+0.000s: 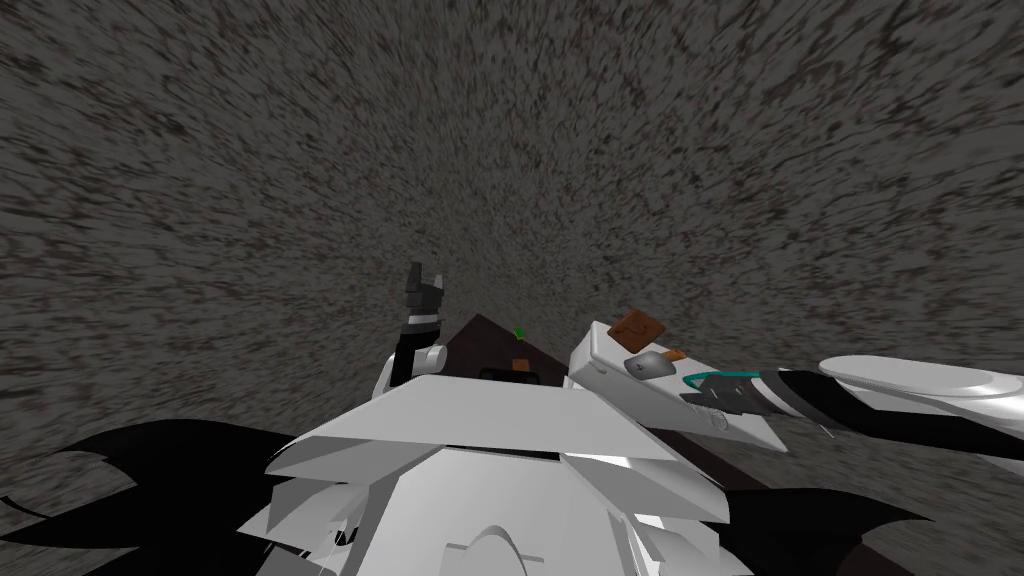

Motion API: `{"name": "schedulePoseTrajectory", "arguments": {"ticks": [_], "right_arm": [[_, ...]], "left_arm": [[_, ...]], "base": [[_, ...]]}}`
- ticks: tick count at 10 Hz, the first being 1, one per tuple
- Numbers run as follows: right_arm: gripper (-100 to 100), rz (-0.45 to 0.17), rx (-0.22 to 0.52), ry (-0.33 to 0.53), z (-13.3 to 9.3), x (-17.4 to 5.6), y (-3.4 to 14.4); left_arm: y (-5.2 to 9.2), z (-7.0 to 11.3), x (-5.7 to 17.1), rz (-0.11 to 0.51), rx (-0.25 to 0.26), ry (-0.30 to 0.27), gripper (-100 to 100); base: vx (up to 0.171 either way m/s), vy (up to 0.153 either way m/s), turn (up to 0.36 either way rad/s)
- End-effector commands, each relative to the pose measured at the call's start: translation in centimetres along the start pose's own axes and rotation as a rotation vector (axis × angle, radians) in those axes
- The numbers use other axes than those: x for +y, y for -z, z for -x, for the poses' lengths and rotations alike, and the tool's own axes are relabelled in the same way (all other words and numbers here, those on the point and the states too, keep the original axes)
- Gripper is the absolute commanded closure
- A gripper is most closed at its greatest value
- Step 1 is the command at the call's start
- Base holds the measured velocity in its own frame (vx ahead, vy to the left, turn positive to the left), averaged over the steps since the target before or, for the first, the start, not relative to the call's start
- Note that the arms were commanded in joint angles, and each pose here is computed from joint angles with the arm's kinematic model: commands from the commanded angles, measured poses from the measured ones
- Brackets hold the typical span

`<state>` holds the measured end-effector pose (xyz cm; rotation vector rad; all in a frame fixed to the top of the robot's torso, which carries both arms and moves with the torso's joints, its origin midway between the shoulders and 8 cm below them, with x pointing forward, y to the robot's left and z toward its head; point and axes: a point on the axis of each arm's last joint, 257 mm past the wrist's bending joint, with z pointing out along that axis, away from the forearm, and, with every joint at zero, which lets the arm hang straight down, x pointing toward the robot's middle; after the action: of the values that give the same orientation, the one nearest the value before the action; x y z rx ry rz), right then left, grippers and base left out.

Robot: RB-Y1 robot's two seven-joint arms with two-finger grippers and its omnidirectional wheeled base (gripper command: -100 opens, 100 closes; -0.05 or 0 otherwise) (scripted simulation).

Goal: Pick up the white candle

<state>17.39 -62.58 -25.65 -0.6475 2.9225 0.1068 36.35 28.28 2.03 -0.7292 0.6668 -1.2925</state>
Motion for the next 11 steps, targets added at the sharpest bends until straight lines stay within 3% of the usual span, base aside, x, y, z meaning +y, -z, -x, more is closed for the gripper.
{"name": "schedulePoseTrajectory", "arguments": {"ticks": [1, 4, 8, 10, 11], "right_arm": [[-100, -0.025, 0.042, -0.005, -0.9, -1.2, 1.3], [-100, -0.049, 0.092, -0.011, -1.8, -2.4, 2.8], [-100, 0.016, -0.016, 0.017, 2.6, 0.4, 0.9], [-100, 0.017, -0.019, 0.019, 2.7, 0.4, 0.7], [0, 0.018, -0.021, 0.02, 2.8, 0.5, 0.7]], "left_arm": [[0.0, 0.0, 0.0, 0.0, 0.0, 0.0, 0], [0.0, 0.0, 0.0, 0.0, 0.0, 0.0, 0], [0.0, 0.0, 0.0, 0.0, 0.0, 0.0, 0], [0.0, 0.0, 0.0, 0.0, 0.0, 0.0, 0], [0.0, 0.0, 0.0, 0.0, 0.0, 0.0, 0]], "base": [[-0.053, -0.065, -0.089], [-0.038, -0.048, -0.052], [0.034, 0.053, 0.051], [0.044, 0.047, 0.025], [0.005, 0.006, -0.001]]}}
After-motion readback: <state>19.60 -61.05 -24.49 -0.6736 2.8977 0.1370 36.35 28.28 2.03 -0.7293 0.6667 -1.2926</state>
